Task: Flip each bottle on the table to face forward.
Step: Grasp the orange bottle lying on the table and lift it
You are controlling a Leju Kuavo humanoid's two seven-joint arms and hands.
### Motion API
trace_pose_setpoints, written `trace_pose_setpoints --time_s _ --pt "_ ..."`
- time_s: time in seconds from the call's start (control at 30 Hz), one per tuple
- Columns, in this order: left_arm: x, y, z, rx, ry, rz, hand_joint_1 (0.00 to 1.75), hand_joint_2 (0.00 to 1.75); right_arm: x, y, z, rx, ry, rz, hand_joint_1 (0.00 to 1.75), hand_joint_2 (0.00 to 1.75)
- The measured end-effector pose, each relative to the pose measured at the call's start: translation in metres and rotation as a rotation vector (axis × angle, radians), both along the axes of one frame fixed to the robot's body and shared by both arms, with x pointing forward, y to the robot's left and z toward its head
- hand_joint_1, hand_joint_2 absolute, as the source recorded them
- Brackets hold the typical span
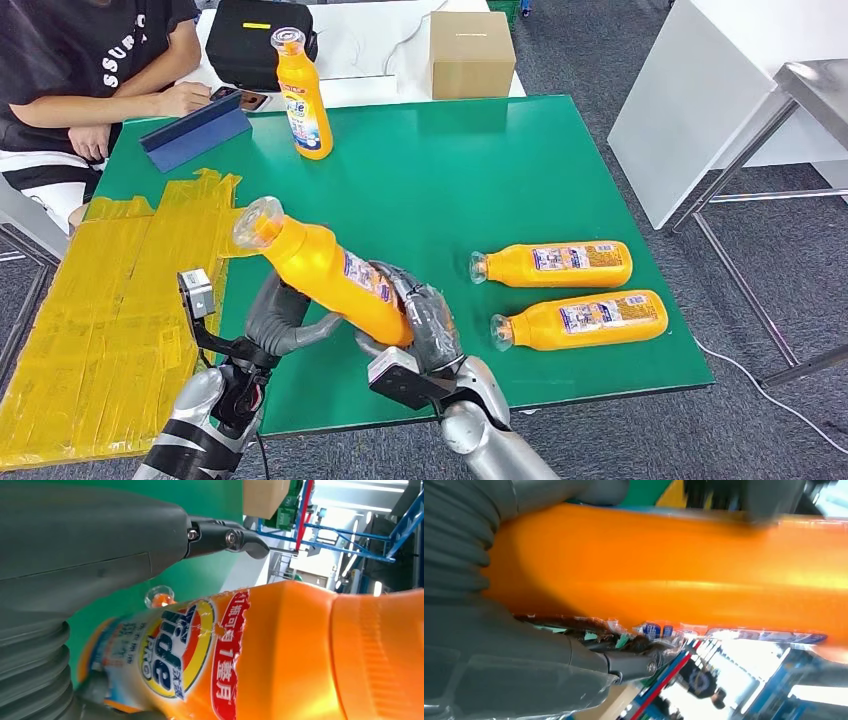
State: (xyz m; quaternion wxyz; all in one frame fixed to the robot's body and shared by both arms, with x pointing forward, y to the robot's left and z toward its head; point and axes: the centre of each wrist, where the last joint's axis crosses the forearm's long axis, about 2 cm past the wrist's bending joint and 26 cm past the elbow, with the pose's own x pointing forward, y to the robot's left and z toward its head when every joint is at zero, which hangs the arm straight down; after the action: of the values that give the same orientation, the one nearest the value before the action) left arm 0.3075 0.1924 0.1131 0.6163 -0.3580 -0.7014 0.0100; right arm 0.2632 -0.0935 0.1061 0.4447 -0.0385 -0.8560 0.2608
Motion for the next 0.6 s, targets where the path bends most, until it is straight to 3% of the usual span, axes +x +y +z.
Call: trace_pose_setpoints --time_s 0.6 --pt "-0.003 0.003 -0.011 -0.016 0.040 -0.020 0.00 1.75 0.000 0.027 -0.016 -0.162 -0.015 0.064 1.75 1.75"
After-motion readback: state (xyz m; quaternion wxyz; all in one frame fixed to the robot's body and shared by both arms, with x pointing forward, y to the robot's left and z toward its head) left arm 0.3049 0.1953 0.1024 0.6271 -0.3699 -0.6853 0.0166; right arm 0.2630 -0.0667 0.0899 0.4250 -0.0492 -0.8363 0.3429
